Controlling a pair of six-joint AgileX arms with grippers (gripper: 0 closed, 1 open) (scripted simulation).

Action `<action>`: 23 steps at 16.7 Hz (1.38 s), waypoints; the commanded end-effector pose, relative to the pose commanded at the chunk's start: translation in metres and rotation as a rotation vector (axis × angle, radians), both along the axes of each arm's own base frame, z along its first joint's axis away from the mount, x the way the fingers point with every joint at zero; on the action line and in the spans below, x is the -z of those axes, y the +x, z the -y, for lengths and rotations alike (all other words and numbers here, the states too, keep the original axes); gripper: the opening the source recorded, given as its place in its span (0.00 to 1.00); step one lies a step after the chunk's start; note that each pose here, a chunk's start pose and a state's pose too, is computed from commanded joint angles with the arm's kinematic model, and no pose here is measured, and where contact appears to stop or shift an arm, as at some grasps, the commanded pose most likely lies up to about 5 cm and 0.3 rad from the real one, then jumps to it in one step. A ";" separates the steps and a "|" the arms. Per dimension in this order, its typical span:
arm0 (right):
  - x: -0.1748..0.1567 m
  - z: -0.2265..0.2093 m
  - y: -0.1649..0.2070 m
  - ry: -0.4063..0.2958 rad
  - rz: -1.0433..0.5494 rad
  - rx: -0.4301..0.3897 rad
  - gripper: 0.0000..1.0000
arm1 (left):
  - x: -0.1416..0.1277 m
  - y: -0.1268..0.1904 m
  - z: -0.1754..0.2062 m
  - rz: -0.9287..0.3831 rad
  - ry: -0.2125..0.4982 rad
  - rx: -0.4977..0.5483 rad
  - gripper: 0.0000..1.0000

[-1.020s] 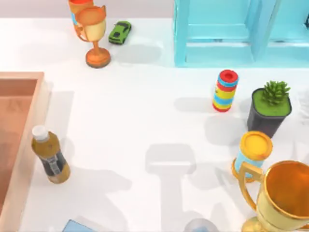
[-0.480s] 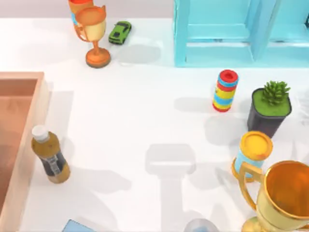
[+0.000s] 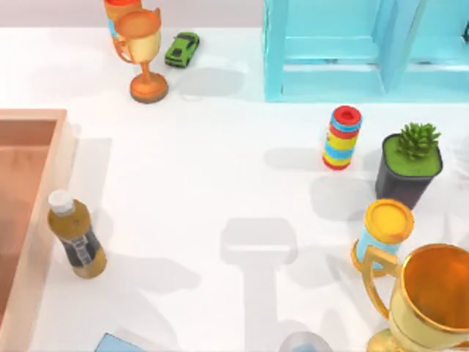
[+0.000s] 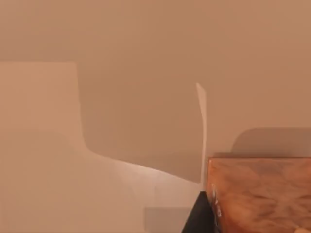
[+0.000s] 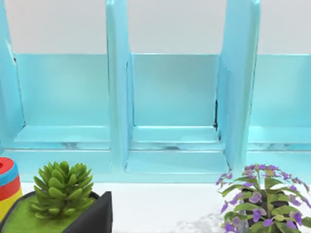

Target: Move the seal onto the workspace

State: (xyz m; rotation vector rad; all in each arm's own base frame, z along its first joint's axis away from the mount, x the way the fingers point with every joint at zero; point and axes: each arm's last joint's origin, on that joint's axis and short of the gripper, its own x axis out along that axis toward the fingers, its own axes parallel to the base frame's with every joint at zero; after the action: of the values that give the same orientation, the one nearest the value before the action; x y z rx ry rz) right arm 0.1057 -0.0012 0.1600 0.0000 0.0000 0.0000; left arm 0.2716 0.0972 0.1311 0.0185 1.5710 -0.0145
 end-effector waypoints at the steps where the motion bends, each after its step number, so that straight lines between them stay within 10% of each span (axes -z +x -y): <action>1: 0.000 0.000 0.000 0.000 0.000 0.000 1.00 | 0.000 0.000 0.000 0.000 0.000 0.000 0.17; 4: 0.000 0.000 0.000 0.000 0.000 0.000 1.00 | 0.000 0.000 0.000 0.000 0.000 0.000 0.00; 15: 0.000 0.000 0.000 0.000 0.000 0.000 1.00 | -0.011 0.005 0.008 0.033 0.005 0.005 0.00; 23: 0.000 0.000 0.000 0.000 0.000 0.000 1.00 | -0.150 0.015 0.120 0.210 -0.015 0.036 0.00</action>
State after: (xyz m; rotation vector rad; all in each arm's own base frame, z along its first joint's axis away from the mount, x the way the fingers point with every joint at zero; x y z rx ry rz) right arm 0.1057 -0.0012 0.1600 0.0000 0.0000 0.0000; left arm 0.2862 -0.0224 0.2811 0.0349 1.3603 -0.0508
